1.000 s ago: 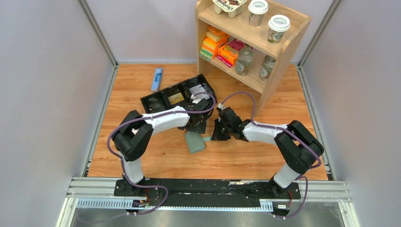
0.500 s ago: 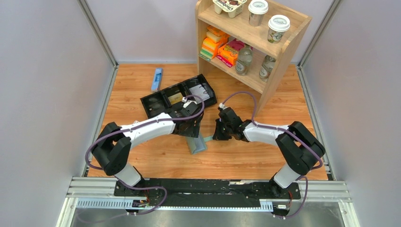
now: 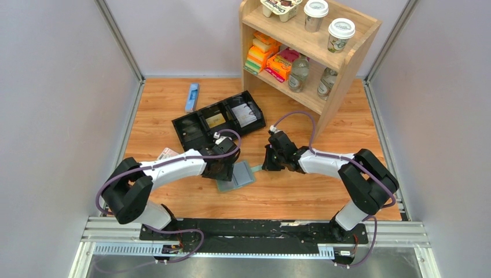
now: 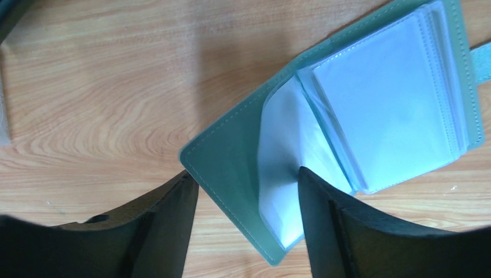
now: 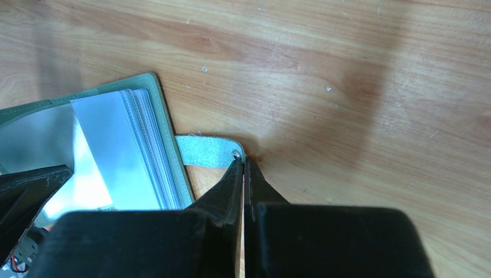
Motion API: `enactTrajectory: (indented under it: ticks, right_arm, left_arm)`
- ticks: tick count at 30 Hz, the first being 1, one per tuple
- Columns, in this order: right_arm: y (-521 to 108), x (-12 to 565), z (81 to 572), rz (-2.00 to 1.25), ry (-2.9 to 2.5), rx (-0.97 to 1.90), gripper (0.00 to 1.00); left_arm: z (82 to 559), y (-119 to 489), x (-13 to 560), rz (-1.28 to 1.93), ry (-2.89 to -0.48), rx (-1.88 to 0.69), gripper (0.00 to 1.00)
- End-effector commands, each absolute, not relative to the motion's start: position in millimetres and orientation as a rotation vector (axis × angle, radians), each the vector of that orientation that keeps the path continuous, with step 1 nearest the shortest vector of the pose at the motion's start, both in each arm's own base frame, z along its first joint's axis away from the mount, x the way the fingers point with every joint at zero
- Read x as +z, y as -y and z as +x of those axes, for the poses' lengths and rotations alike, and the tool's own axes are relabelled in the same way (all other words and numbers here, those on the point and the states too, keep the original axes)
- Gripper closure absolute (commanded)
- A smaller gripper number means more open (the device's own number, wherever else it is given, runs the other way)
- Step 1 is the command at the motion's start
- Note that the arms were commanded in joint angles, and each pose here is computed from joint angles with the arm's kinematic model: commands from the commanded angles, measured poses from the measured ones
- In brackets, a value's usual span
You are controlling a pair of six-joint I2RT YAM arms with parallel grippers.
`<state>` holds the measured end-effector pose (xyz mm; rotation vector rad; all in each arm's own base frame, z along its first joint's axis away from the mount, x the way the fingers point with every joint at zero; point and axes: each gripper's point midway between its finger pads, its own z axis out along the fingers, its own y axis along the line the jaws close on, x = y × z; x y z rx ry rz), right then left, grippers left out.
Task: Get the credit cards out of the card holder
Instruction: Open the card holder at the center of the board.
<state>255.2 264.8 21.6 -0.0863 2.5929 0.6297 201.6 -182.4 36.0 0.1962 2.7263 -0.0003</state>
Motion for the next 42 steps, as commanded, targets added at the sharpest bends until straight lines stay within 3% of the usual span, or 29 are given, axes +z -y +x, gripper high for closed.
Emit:
enactTrajectory:
  ticks: [1, 5, 10, 15, 21, 34, 42]
  right_arm:
    - [-249.8, 25.6, 263.1, -0.057, -2.566, 0.551, 1.00]
    - [-250.0, 32.3, 264.1, -0.084, -2.550, 0.554, 1.00]
    - [-252.6, 56.9, 266.6, -0.140, -2.501, 0.580, 0.92]
    - [-257.5, 100.8, 268.9, -0.213, -2.402, 0.627, 0.63]
    - [-273.2, 144.8, 267.1, -0.286, -2.288, 0.739, 0.47]
    - [-330.2, 95.8, 250.1, -0.326, -2.412, 0.999, 0.47]
    - [-333.3, 71.9, 251.3, -0.319, -2.474, 0.941, 0.50]
  left_arm:
    - [201.3, 183.1, 34.8, 0.179, -2.704, -0.031, 0.34]
    - [197.4, 179.5, 27.9, 0.177, -2.710, -0.031, 0.37]
    - [197.8, 184.5, 25.8, 0.183, -2.703, -0.071, 0.53]
    - [201.0, 192.5, 25.8, 0.200, -2.696, -0.109, 0.54]
    - [202.5, 197.5, 25.4, 0.207, -2.692, -0.136, 0.55]
    - [200.8, 203.6, 22.8, 0.222, -2.696, -0.180, 0.56]
    - [199.9, 204.8, 20.6, 0.224, -2.704, -0.188, 0.56]
